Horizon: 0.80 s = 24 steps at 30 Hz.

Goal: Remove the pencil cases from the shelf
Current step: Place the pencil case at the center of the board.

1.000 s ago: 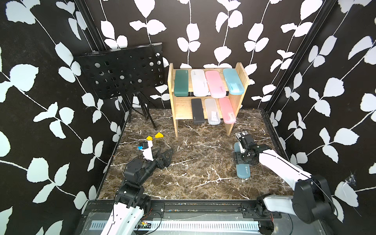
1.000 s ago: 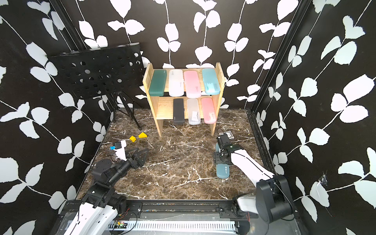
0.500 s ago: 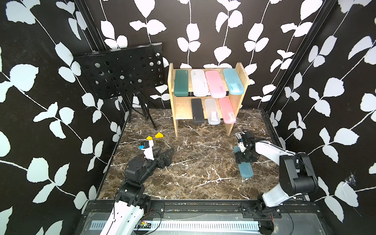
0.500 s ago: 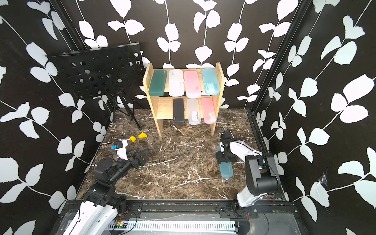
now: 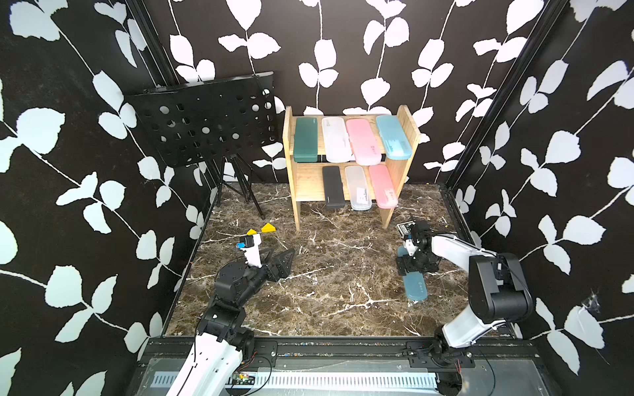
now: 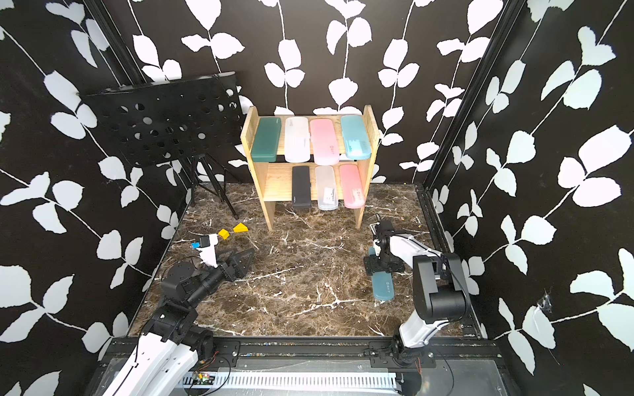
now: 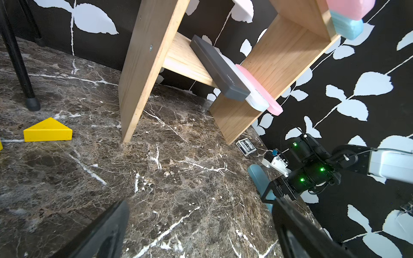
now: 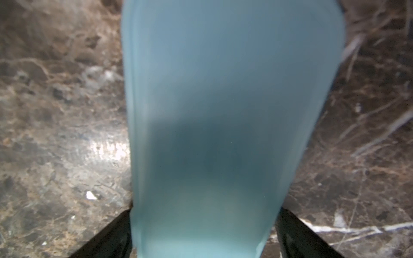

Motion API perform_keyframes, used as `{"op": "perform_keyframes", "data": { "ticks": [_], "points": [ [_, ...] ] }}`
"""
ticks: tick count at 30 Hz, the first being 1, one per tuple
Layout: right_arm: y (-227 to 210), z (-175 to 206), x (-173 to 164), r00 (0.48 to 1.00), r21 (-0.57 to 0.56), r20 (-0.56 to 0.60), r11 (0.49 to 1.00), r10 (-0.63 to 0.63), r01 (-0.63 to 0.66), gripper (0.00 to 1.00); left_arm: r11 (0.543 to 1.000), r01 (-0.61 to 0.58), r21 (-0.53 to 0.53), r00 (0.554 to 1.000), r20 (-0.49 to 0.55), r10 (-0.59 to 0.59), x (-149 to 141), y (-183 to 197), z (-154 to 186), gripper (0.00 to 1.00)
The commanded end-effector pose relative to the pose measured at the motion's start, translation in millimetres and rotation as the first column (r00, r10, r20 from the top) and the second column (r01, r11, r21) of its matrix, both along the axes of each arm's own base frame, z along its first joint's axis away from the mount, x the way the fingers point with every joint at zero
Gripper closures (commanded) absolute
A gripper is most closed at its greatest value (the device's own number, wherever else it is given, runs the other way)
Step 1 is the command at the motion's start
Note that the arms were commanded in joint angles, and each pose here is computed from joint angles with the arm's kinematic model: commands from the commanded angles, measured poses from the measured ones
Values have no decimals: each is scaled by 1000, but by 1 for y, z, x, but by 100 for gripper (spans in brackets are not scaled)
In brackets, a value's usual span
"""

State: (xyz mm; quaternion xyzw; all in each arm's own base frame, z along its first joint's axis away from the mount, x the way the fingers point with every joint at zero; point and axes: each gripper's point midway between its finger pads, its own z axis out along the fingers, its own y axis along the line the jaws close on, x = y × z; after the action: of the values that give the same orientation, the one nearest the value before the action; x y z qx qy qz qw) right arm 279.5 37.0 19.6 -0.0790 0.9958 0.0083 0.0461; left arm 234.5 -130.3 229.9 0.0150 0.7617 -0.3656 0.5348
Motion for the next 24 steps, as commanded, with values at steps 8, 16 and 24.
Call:
{"op": "perform_keyframes", "data": {
  "ticks": [8,16,24],
  "points": [
    [19,131,20,863,147,487,986,-138,76,0,954,94,-284,990,-74,-120,17,-30,34,1],
    [28,197,-1,805,234,538,962,-250,142,1,923,150,-354,967,-142,-212,44,-75,71,1],
    [51,206,-3,812,282,537,956,-230,84,1,895,143,-423,954,-181,-238,90,-115,71,1]
  ]
}}
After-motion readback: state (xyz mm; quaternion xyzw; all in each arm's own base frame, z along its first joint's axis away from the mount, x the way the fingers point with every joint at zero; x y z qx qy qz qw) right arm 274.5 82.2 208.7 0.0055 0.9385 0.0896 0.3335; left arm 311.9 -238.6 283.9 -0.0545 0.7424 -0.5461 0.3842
